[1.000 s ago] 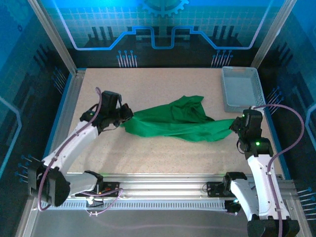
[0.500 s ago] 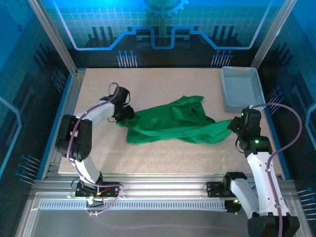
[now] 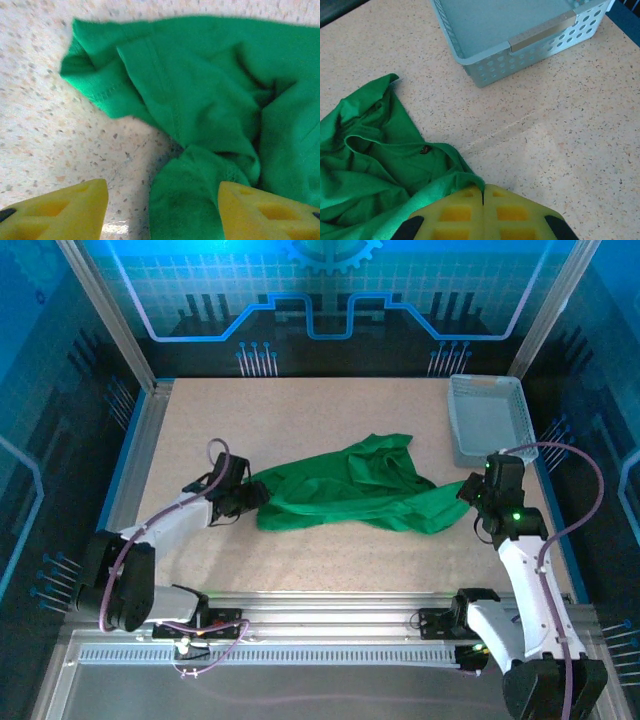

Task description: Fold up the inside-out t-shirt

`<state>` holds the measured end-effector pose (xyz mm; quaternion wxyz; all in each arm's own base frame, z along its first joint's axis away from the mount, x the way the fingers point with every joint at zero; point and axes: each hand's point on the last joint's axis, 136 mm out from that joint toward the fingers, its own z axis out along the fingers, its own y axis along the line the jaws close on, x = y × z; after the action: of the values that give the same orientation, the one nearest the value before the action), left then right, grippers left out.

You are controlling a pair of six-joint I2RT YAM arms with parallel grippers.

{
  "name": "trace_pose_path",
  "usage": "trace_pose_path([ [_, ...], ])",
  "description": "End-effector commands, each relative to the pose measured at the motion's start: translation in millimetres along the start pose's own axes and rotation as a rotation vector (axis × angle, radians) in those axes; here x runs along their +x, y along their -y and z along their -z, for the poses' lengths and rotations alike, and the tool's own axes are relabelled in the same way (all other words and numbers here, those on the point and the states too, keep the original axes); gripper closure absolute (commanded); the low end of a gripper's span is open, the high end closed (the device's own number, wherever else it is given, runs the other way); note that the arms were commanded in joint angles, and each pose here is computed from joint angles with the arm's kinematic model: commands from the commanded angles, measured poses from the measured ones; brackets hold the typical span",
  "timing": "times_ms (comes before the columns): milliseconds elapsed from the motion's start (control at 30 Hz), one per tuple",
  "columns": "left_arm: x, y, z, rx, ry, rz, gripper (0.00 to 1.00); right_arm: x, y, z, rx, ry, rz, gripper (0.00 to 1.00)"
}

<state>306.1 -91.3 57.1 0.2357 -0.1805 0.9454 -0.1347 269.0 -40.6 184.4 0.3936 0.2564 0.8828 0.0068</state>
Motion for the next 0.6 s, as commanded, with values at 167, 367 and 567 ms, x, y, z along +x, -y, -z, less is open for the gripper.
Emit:
trace_pose_path([
  [167, 12, 66, 36, 0.222, 0.215, -0.284, 0.35, -24, 10, -7, 0.023, -0.019, -0.089, 1.00],
  [367, 11, 68, 29, 0.146, 0.189, -0.383, 0.28, -45, 13, -11, 0.022, -0.014, -0.144, 1.00],
  [567, 12, 81, 3, -0.040, 0.133, -0.541, 0.19, -59, 23, -11, 0.025, 0.001, -0.205, 1.00],
])
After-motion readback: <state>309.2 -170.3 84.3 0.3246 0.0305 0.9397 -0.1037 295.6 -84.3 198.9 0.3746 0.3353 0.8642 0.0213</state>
